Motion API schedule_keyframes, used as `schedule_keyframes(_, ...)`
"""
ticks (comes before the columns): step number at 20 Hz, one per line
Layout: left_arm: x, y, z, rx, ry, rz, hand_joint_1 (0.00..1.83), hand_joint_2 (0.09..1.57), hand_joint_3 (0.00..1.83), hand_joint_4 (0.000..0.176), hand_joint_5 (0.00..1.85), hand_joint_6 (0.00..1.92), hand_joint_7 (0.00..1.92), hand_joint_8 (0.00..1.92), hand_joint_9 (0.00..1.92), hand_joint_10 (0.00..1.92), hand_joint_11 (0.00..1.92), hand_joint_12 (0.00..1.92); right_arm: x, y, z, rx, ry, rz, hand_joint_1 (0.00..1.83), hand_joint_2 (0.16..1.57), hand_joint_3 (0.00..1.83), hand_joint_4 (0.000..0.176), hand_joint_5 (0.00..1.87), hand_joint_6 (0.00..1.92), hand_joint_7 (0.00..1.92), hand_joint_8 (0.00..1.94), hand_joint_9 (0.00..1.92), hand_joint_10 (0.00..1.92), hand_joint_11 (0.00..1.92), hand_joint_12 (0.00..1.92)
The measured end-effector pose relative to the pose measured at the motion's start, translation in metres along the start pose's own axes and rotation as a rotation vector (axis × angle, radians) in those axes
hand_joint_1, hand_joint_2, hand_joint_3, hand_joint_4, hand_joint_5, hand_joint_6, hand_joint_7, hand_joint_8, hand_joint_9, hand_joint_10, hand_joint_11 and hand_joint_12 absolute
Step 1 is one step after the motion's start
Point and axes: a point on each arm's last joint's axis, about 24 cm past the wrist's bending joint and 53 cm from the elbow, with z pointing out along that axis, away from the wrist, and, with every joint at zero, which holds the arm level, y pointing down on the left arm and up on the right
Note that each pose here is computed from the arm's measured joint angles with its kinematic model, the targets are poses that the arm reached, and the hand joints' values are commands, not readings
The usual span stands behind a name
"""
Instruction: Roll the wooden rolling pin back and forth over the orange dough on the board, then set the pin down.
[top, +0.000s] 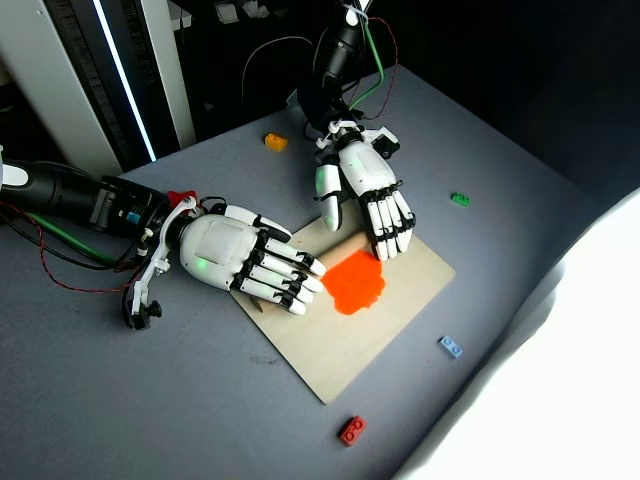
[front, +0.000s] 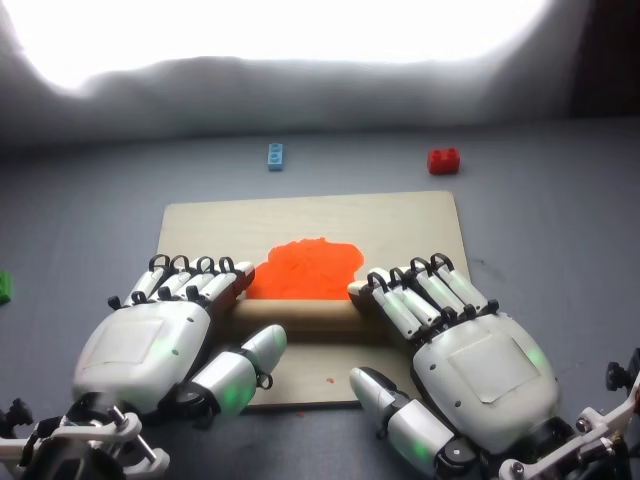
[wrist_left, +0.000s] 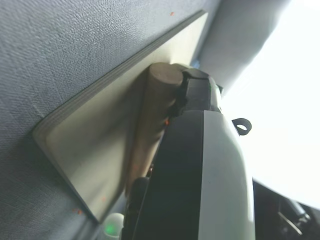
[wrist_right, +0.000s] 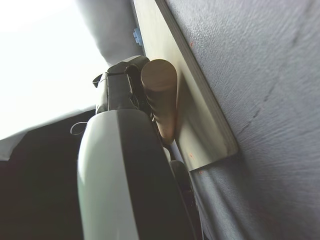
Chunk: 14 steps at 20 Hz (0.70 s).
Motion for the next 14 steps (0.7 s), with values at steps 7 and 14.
schedule_keyframes(7, 0.0031, -0.0013, -0.0044, 0.003, 0.008, -0.002, 0.0, 1.43, 0.0, 0.0, 0.3, 0.0, 0.36, 0.0, 0.33, 0.01, 0.0, 0.81, 0.0001, 0.001, -0.0051, -0.01, 0.017, -0.006, 0.0, 1.46, 0.0, 0.0, 0.05, 0.68, 0.39, 0.0, 0.04, 0.69, 0.0, 0.89)
schedule_keyframes(14, 0.0015, -0.0013, -0.0065, 0.011, 0.018, 0.006, 0.0, 1.43, 0.0, 0.0, 0.3, 0.0, 0.35, 0.0, 0.32, 0.0, 0.0, 0.8, 0.0004, 0.001, -0.0076, -0.016, 0.024, -0.013, 0.0, 1.47, 0.0, 0.0, 0.04, 0.69, 0.39, 0.0, 0.03, 0.71, 0.0, 0.87)
